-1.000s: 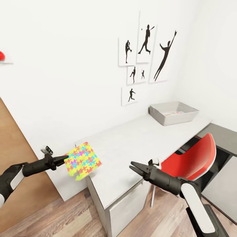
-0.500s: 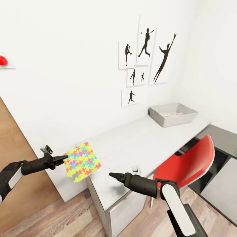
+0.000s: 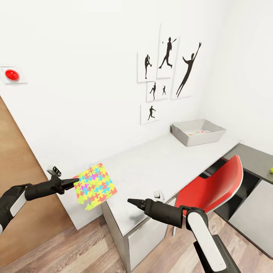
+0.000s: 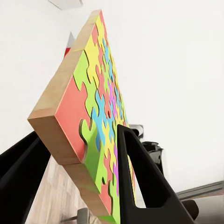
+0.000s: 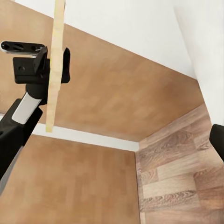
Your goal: Put all the toys in the child's room - the three board games (two on the bed and one on the table), the two jigsaw puzzles on the table, and the tennis ball on the table - inside the toy box on the table in the child's room.
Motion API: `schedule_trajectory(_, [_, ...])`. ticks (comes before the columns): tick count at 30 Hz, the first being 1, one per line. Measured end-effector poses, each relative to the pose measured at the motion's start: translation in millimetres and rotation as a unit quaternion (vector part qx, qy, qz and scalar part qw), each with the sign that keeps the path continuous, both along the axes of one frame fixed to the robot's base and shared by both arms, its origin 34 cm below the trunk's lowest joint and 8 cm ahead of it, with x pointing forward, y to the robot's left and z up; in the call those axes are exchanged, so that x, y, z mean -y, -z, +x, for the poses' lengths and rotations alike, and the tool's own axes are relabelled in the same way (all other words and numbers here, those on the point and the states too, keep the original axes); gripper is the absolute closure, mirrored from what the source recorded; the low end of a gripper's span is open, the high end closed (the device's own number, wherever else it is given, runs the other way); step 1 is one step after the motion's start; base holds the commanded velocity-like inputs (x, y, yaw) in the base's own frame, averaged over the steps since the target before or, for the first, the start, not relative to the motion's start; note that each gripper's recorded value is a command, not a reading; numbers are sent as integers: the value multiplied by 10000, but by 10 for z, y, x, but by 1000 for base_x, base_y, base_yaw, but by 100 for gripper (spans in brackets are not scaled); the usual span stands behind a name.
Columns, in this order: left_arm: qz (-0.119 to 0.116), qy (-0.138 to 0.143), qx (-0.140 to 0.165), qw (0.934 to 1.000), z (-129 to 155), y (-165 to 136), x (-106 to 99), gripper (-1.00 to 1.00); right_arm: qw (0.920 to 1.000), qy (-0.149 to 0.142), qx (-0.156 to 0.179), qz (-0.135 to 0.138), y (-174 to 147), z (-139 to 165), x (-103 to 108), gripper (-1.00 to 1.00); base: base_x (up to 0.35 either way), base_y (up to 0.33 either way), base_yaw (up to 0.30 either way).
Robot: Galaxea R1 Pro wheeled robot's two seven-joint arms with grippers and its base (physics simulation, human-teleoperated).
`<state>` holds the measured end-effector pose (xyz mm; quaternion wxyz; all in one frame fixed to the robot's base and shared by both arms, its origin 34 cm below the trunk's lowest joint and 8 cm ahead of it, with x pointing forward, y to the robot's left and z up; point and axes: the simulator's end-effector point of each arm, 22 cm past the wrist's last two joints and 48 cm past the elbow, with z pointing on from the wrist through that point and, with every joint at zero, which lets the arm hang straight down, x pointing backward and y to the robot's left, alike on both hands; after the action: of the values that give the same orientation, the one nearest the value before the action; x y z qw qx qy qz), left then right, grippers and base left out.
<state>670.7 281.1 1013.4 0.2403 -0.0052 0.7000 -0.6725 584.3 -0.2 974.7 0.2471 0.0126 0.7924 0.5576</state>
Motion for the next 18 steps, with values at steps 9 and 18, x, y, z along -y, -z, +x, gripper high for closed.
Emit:
schedule_trajectory(9, [-1,1,32,10000,-18,-152,1,100,10000,48,23,11,-144,3,30,-100,-46,10,-144])
schedule_trajectory(18, [1,6,80,10000,-47,-317,8,100,10000,52,76,11,-304,-20,34,-100,-127,33,-219])
